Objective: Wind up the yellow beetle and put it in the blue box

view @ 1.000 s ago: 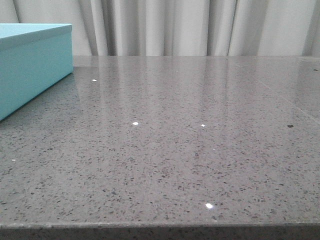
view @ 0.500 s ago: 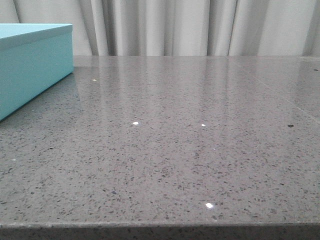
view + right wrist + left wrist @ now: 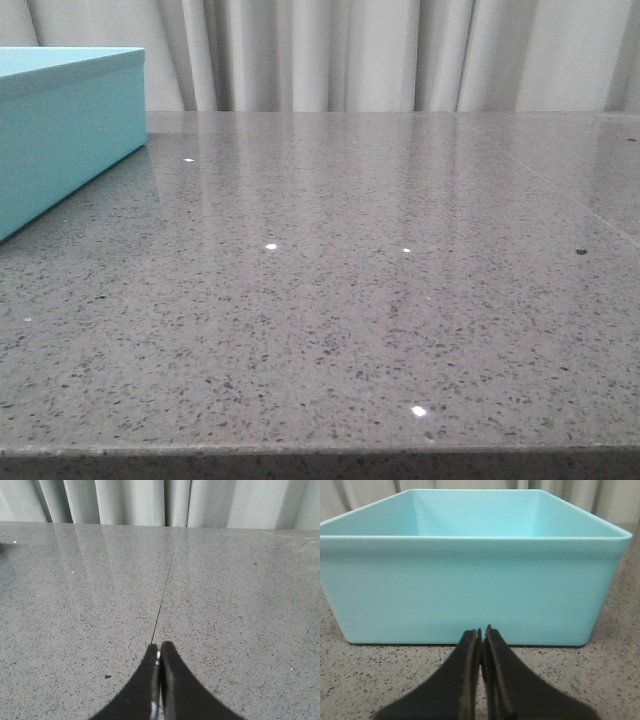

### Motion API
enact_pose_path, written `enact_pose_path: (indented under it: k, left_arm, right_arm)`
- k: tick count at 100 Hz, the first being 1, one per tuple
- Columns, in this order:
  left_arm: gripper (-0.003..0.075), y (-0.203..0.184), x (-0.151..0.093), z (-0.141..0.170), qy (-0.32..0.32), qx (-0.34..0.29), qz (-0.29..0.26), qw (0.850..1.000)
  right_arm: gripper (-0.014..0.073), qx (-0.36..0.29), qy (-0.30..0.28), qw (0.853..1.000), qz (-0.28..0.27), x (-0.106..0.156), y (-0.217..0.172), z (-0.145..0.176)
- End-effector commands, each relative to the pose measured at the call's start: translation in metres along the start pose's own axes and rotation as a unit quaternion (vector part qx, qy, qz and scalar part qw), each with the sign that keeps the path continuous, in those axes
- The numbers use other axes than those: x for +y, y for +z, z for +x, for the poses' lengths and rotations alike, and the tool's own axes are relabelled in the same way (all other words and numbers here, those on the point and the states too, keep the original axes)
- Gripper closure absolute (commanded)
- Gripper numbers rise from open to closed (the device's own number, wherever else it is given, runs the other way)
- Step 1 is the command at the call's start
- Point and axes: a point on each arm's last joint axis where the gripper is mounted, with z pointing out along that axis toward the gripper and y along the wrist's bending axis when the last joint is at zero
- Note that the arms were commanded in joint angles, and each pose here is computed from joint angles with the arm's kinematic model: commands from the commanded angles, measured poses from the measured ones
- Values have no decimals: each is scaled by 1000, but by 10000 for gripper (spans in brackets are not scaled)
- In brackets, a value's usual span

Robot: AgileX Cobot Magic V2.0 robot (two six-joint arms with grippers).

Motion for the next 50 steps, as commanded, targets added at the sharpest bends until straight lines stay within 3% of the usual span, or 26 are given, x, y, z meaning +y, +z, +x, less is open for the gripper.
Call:
enact_pose_path:
  k: [1, 29, 50]
  left_arm:
    - [738, -1, 1, -1, -6, -43, -2, 999]
    - [739, -1, 1, -1, -6, -43, -2, 999]
    - [738, -1, 1, -1, -6, -43, -2, 999]
  right_arm:
    - [663, -46, -13, 999, -13, 3, -2, -14]
    - [663, -47, -15, 999, 7, -1, -2, -4]
    - [663, -94, -15, 995, 14, -4, 1, 20]
